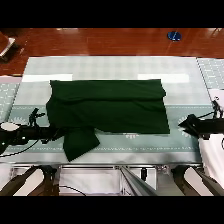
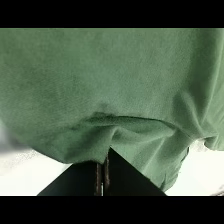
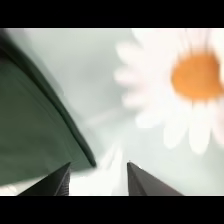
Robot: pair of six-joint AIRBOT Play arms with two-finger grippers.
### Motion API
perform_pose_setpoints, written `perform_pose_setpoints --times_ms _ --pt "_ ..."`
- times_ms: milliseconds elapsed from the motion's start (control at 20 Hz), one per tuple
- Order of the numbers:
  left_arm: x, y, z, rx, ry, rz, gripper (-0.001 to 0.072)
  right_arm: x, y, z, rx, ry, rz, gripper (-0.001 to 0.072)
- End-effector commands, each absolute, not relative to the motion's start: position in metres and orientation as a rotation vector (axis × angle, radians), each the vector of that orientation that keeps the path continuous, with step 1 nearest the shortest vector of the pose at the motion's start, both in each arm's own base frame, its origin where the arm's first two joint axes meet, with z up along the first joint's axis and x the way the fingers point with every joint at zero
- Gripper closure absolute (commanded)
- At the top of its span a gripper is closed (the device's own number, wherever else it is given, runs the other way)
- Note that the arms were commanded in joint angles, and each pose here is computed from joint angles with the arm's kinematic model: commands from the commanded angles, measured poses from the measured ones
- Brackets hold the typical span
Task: Fold the shirts.
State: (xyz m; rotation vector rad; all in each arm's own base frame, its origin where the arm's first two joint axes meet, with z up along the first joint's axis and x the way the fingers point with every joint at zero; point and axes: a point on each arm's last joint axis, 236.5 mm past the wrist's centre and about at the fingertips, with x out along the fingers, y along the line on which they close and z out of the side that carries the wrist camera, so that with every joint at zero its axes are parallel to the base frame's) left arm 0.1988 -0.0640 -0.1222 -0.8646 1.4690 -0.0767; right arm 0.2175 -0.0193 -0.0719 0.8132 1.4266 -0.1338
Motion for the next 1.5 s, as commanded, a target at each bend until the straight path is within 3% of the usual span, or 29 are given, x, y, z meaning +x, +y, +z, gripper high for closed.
perform_pose_setpoints --times_ms 0,500,550,600,650,700,1050,1450 --pt "0.2 -0.059 -0.126 -0.836 1.463 -0.061 0.0689 0.191 0.005 -0.083 0.8 1.554 -0.089 0.0305" --pt "0.2 -0.059 -0.126 -0.835 1.462 -0.06 0.0689 0.239 0.043 -0.119 0.904 1.514 -0.03 0.0309" --pt "0.201 -0.058 -0.125 -0.834 1.459 -0.062 0.0689 0.245 0.044 -0.119 0.9 1.503 -0.016 0.0347" --pt "0.204 -0.058 -0.122 -0.831 1.454 -0.068 0.0689 0.252 0.045 -0.116 0.878 1.489 0.01 0.046" --pt "0.212 -0.055 -0.116 -0.828 1.437 -0.074 0.069 0.261 0.047 -0.108 0.835 1.462 0.062 0.0636" --pt "0.22 -0.054 -0.108 -0.807 1.419 -0.099 0.069 0.27 0.049 -0.098 0.795 1.444 0.115 0.069" --pt "0.343 -0.032 -0.02 -0.786 1.12 -0.154 0.069 0.373 0.031 -0.029 0.686 1.251 0.211 0.069" --pt "0.471 -0.046 -0.032 -0.804 1.223 -0.262 0.069 0.486 0.027 -0.041 0.701 1.214 0.225 0.069"
